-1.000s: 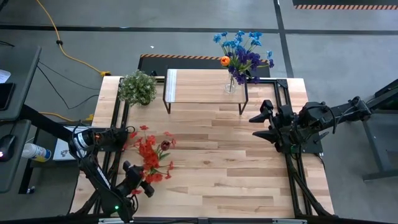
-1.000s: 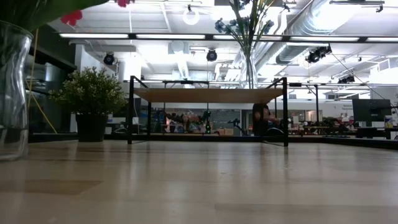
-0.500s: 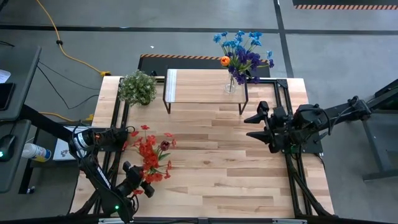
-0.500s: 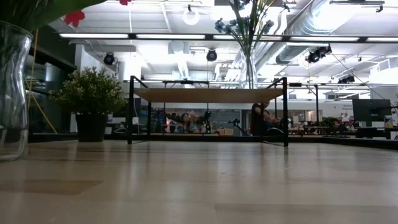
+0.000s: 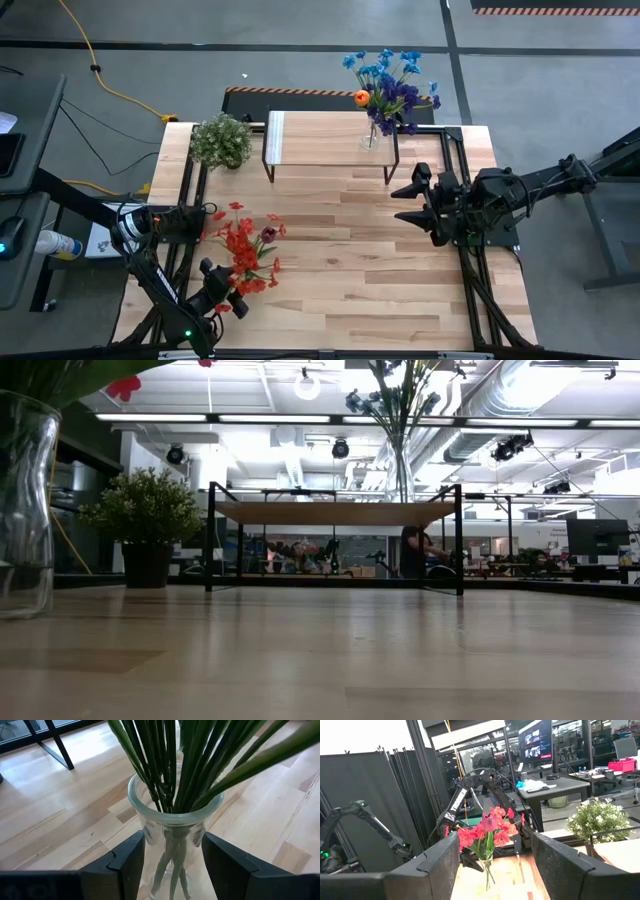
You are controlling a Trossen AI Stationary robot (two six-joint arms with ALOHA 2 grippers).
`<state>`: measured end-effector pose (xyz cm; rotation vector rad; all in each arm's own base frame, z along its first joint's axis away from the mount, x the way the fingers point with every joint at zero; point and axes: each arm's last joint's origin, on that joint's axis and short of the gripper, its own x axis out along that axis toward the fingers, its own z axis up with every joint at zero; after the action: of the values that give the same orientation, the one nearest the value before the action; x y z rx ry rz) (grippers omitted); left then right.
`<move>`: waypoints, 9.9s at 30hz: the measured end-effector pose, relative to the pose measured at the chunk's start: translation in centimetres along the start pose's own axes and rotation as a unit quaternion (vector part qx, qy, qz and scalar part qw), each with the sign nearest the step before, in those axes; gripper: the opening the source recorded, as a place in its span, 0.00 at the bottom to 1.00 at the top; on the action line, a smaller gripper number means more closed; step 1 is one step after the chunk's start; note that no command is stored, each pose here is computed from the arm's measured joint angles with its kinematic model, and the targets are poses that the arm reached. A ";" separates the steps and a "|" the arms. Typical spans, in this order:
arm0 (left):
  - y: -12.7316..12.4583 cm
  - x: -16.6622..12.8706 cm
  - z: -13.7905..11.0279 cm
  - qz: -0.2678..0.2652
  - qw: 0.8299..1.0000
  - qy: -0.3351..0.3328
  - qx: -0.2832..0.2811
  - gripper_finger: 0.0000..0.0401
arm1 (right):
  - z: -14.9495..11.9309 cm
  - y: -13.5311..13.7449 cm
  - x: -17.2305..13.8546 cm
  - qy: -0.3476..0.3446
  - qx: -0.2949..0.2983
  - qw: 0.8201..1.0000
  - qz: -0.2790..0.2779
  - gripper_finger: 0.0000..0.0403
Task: Pick and place flowers into a vace then onto a shelf
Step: Put the transparent vase with flowers on the shelf
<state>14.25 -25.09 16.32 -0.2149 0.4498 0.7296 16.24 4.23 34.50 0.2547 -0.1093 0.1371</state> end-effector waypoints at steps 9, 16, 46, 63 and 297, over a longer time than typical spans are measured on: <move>-0.1 0.0 0.1 -0.009 1.000 -0.013 0.004 0.68 | 0.0 0.0 0.0 0.000 0.000 1.000 0.000 0.59; -0.1 0.0 0.1 -0.010 1.000 -0.014 0.004 0.87 | 0.0 0.0 0.0 0.000 0.000 1.000 0.000 0.59; -0.6 2.2 1.3 0.016 0.999 -0.033 0.005 0.96 | 0.0 0.0 0.0 0.000 0.000 1.000 0.000 0.59; -0.6 2.3 1.2 0.038 0.999 0.000 0.003 0.95 | 0.0 0.0 0.0 0.000 -0.002 1.000 0.000 0.59; 13.5 27.4 29.9 0.225 0.969 -0.066 -0.075 0.64 | 2.7 -1.6 -13.4 -0.074 0.080 0.994 0.011 0.59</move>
<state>32.54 11.25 29.46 -0.2068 0.3175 1.2180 3.06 0.35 35.04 0.4231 -0.2488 0.1488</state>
